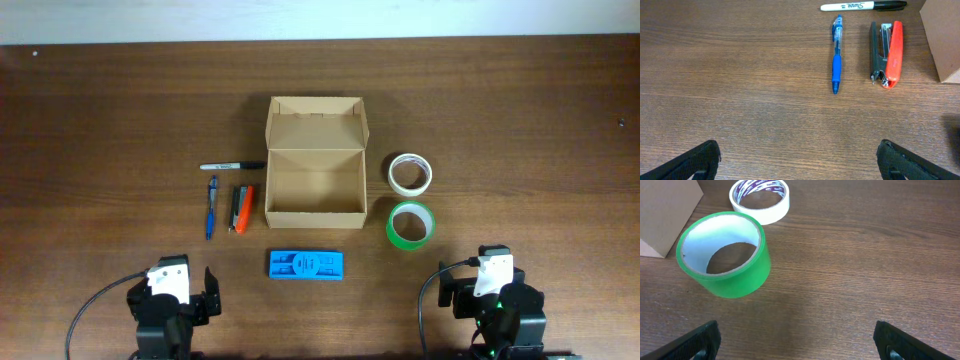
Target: Pack container
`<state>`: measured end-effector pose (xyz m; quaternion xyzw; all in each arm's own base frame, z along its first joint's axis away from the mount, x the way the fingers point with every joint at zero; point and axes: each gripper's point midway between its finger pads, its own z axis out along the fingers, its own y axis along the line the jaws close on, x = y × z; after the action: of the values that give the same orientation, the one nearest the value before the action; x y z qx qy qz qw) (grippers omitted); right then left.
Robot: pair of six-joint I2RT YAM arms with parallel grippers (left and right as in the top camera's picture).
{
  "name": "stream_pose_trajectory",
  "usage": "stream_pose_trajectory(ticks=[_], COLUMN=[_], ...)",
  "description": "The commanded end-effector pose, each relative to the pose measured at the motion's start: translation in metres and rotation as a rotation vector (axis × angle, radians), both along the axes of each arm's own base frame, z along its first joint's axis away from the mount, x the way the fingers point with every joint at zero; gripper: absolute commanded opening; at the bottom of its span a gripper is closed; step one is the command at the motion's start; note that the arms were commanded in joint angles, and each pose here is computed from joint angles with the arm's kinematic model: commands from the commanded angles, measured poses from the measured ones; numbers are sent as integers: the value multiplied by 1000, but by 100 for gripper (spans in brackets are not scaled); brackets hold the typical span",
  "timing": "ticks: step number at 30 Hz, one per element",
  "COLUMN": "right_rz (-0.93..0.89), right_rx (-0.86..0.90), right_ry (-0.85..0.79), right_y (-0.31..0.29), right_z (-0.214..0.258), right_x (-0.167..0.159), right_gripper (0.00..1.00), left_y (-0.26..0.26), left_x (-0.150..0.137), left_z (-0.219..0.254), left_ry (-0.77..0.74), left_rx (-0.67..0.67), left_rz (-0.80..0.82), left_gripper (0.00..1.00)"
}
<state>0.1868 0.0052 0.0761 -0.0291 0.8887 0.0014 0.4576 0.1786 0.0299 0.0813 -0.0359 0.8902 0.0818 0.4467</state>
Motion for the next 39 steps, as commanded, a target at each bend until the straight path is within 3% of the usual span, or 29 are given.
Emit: stream_pose_trajectory(ticks=[1, 12, 16, 20, 27, 33, 39], right_rz=[4, 4, 3, 8, 31, -33, -76], right_rx=[11, 11, 11, 15, 35, 115, 179], right_ry=[1, -24, -56, 19, 194, 364, 516], right_y=[2, 2, 2, 3, 9, 12, 17], right_z=[-3, 7, 66, 126, 168, 154, 105], right_x=[0, 3, 12, 35, 93, 158, 192], right_gripper=[99, 99, 99, 99, 99, 99, 99], left_y=[-1, -1, -1, -1, -1, -1, -1], left_x=[0, 0, 0, 0, 0, 0, 0], left_z=[-3, -3, -3, -3, -3, -3, -3], left_ry=[2, 2, 2, 2, 2, 2, 2], left_rx=[5, 5, 5, 6, 5, 5, 5], left_rz=[-12, -12, -12, -13, -12, -12, -12], left_gripper=[100, 100, 100, 100, 100, 100, 100])
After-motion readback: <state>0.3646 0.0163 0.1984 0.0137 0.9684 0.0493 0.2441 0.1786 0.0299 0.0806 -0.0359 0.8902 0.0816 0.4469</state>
